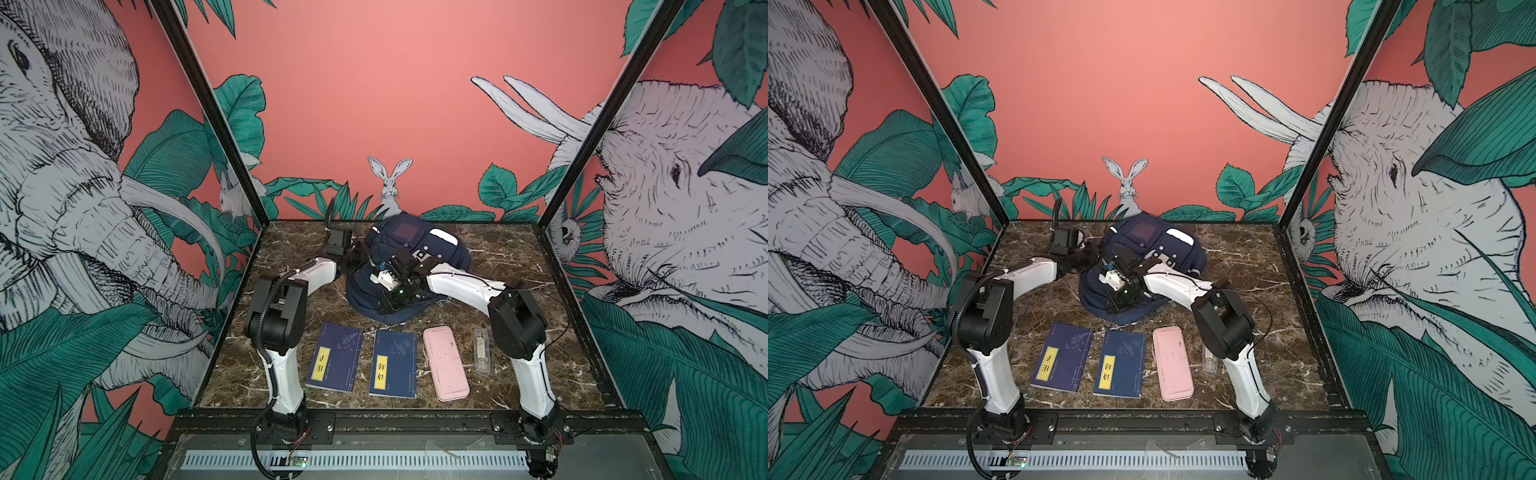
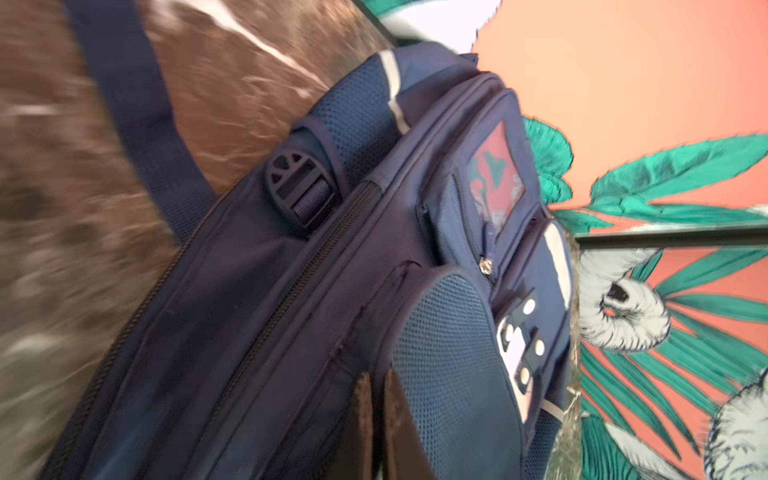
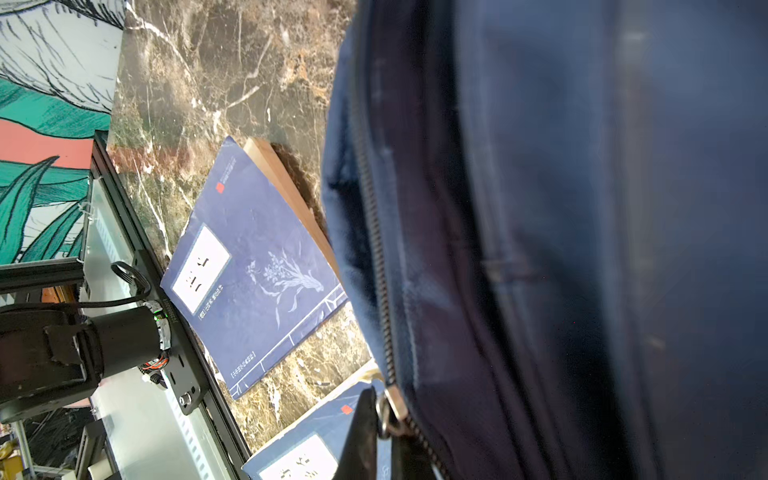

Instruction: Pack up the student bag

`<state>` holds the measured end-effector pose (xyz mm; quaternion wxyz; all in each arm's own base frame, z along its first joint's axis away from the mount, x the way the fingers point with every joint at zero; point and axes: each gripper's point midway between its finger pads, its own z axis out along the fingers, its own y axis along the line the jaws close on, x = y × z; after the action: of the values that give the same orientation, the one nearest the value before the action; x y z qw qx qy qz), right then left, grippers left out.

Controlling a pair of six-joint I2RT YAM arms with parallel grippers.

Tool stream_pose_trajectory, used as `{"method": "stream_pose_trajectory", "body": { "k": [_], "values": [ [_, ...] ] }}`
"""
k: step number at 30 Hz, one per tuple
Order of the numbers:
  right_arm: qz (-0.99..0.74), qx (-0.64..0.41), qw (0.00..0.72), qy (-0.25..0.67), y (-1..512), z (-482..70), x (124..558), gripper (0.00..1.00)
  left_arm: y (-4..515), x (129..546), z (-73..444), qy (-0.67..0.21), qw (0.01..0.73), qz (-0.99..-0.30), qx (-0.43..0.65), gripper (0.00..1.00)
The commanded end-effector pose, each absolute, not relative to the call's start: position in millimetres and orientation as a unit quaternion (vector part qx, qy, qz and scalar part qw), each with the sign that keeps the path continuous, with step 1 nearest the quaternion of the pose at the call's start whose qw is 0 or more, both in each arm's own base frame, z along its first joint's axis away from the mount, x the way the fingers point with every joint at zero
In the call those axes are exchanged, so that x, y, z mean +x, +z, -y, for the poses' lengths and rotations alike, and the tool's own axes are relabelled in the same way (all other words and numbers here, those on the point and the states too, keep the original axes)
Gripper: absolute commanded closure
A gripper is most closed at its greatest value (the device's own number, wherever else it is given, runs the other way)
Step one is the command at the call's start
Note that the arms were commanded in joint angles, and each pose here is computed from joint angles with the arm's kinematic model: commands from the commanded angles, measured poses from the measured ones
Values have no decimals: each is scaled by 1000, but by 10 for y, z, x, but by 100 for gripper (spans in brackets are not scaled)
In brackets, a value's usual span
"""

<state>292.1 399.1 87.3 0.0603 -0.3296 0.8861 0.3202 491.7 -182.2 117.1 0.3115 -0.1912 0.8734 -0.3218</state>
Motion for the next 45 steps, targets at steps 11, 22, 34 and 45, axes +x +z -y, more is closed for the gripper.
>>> {"method": "stream_pose_trajectory", "body": {
  "k": [11,22,34,45],
  "values": [
    [-887,-323,83,321,1077,-3471,2831,100,1699,4700,1364,-296,430,-796,-306,100],
    [-871,-344,58,346,1077,-3843,2720,100,1674,4750,1583,-312,428,-789,-312,100],
    [-848,-329,47,413,1125,-4380,2735,100,1610,4755,1586,-312,426,-786,-321,100],
    [-866,-293,77,397,1183,-3834,2911,100,1536,4777,1853,-314,371,-838,-248,53]
  ]
}}
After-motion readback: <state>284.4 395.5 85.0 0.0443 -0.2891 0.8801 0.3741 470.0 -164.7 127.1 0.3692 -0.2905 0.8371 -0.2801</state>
